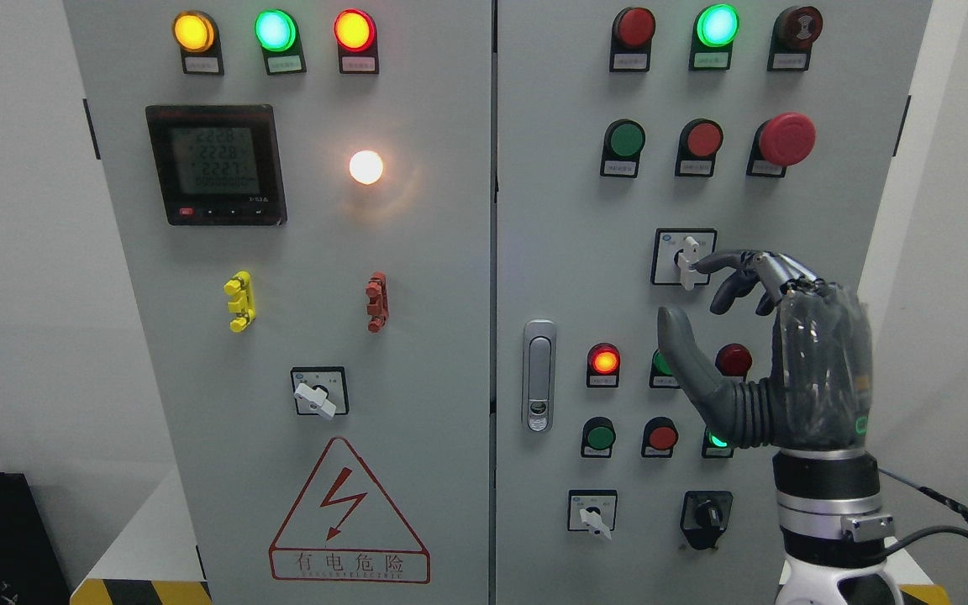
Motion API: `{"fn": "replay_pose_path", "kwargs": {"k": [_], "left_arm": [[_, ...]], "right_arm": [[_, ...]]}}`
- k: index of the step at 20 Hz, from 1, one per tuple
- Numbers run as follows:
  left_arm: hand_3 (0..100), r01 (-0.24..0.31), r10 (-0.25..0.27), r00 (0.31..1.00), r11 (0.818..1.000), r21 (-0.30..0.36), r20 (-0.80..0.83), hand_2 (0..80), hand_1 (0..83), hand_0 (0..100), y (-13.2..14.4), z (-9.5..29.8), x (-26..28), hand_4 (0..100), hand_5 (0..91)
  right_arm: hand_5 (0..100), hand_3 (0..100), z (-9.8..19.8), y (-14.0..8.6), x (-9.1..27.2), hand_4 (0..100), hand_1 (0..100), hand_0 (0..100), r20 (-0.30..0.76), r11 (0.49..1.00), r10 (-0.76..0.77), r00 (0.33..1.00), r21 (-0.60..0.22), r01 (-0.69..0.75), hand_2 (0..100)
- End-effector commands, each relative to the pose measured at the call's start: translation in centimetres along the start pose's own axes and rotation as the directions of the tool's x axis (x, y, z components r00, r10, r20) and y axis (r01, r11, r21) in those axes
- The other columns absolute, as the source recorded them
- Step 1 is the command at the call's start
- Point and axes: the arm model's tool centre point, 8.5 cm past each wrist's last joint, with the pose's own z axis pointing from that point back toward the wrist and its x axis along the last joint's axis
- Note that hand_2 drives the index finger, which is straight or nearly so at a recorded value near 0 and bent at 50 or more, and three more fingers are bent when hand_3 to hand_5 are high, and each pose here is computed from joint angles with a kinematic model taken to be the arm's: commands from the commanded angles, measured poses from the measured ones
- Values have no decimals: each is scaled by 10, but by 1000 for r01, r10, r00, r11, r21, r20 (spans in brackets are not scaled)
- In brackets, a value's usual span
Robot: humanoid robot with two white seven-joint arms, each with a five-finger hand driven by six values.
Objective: Rotate and turn off gray switch
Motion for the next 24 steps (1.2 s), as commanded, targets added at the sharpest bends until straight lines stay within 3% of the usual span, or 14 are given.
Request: {"fn": "replay_pose_path", "kwargs": {"k": [1,24], "left_arm": [[0,-29,29,999,1000,1,32,0,389,120,0,-1,14,0,0],[0,-29,29,999,1000,1,32,0,389,120,0,-1,14,0,0]], "right_arm": [[104,205,8,-17,-5,115,162,294,31,998,52,998,23,-53,218],[29,196,26,-24,-13,81,238,257,19,995,89,996,46,-90,208]]}}
